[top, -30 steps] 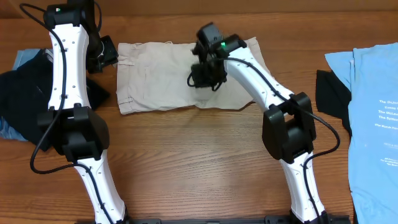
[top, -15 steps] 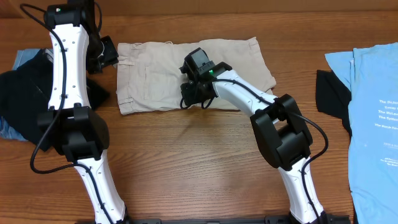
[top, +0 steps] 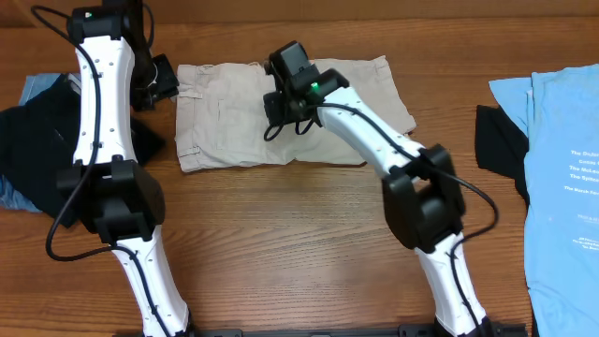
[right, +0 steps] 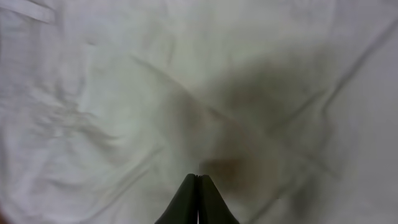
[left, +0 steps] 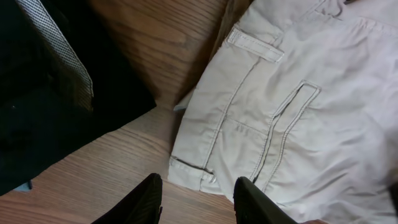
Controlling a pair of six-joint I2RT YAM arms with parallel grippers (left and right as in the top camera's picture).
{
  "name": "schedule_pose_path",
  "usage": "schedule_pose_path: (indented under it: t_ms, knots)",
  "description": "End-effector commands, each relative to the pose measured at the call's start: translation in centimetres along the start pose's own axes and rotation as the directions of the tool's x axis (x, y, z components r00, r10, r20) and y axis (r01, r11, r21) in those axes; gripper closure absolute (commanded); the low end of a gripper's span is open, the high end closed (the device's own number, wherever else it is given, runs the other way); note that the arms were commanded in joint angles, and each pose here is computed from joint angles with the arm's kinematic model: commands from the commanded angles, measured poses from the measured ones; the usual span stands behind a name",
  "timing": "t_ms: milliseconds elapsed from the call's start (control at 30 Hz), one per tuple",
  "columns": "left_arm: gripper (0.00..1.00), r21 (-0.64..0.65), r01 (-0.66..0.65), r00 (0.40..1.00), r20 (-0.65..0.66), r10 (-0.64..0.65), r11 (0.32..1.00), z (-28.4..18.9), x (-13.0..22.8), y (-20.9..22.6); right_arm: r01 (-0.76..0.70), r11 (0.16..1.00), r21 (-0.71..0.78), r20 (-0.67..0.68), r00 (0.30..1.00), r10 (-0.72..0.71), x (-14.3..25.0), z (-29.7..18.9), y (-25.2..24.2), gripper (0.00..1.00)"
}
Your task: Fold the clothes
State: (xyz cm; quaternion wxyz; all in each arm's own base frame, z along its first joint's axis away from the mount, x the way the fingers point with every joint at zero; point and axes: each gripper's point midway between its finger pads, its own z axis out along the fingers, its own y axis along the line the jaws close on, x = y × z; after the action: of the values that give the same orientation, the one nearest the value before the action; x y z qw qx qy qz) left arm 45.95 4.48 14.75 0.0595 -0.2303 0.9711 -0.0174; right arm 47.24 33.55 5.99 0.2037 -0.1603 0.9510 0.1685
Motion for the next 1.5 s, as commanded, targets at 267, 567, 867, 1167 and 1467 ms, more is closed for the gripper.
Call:
schedule_pose_path:
  t_ms: [267,567,867,1167,1467]
  knots:
    - [0.6,0.004,-0.027,1.0,-0.016,0.027,1.0,0.4,0.4,-0.7,-0.023,1.0,0.008,0.115,0.993,0.022,-5.4,-3.8,-0.9,0.96]
    - [0.59,0.005,-0.027,1.0,-0.013,0.027,1.0,0.5,0.4,-0.8,-0.079,0.997,0.025,0.099,0.992,0.076,-5.5,-1.2,-5.0,0.96]
    - [0.59,0.006,-0.027,1.0,-0.012,0.027,1.0,0.5,0.3,-0.8,-0.072,0.997,0.018,-0.122,0.99,0.074,2.4,8.6,-4.8,0.96]
    - [0.59,0.009,-0.038,0.999,-0.009,0.038,0.999,0.5,0.5,-1.4,-0.011,1.0,-0.026,0.168,0.986,0.015,-9.4,-2.6,-2.1,0.96]
    - [0.58,0.019,-0.073,0.997,0.011,0.073,0.997,0.5,0.6,-3.0,-0.028,0.999,0.037,0.176,0.984,0.021,-8.4,4.1,-4.8,0.96]
